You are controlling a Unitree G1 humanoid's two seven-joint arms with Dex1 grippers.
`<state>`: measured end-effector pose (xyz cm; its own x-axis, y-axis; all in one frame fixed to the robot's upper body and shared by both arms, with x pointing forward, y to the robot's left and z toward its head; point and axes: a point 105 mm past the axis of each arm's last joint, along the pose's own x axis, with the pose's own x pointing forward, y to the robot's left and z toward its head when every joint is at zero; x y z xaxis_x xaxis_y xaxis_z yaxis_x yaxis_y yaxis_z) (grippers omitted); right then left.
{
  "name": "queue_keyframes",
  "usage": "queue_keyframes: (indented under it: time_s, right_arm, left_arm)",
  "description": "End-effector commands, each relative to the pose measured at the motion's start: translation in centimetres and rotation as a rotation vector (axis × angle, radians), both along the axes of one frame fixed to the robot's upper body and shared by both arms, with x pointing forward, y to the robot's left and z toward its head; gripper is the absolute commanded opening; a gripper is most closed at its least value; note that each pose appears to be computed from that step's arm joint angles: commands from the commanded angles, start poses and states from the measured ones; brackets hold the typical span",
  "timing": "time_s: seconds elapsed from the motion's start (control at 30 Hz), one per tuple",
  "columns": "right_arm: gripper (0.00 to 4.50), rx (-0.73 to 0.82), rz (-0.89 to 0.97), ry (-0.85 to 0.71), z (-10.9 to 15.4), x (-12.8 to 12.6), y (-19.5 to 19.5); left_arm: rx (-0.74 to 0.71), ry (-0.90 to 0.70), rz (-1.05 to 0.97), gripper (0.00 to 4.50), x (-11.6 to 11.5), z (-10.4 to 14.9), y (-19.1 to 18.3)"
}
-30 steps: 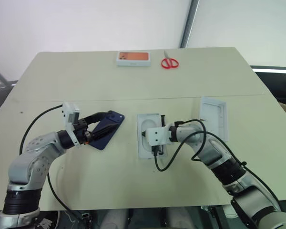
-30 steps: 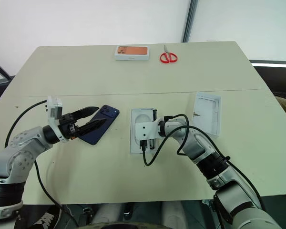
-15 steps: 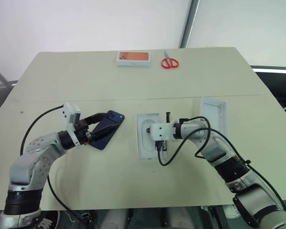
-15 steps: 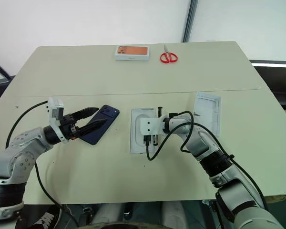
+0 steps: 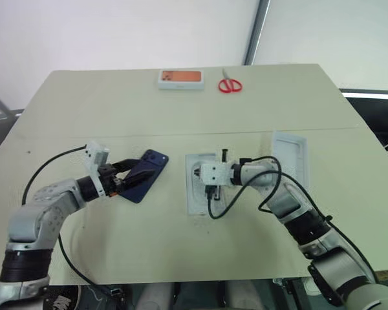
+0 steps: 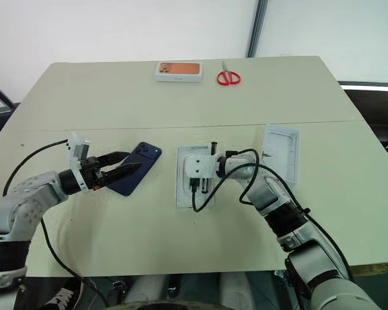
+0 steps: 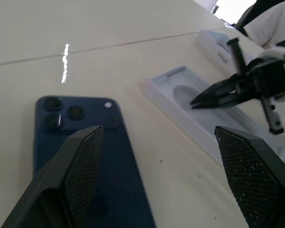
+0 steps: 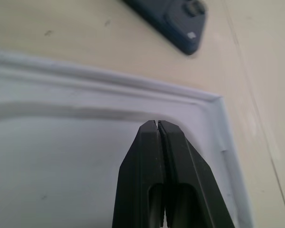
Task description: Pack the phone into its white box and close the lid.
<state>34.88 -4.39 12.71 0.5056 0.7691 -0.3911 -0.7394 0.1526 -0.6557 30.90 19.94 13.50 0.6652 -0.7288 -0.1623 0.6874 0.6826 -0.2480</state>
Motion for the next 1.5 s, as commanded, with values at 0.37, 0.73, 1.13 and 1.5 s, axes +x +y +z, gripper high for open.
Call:
queue_keyframes:
  time_s: [0.37,0.73,1.13,1.5]
  right_arm:
    - [0.08,0.104,0.102,0.011,2.0,-1.9,6.6]
    - [0.08,-0.010,0.107,0.088,-1.0,-2.8,7.3]
    - [0.08,-0.034,0.070,0.098,-1.4,-2.3,6.7]
    - [0.08,-0.071,0.064,0.081,-2.2,-2.0,6.4]
  left_arm:
    - [-0.074,0.275,0.028,3.99,1.2,-0.9,6.5]
    - [-0.001,0.508,-0.089,3.99,0.6,-5.4,5.2]
    - [-0.110,0.619,-0.236,3.99,-1.5,-5.6,2.2]
    - [-0.131,0.585,-0.114,3.99,-0.4,-5.7,3.4]
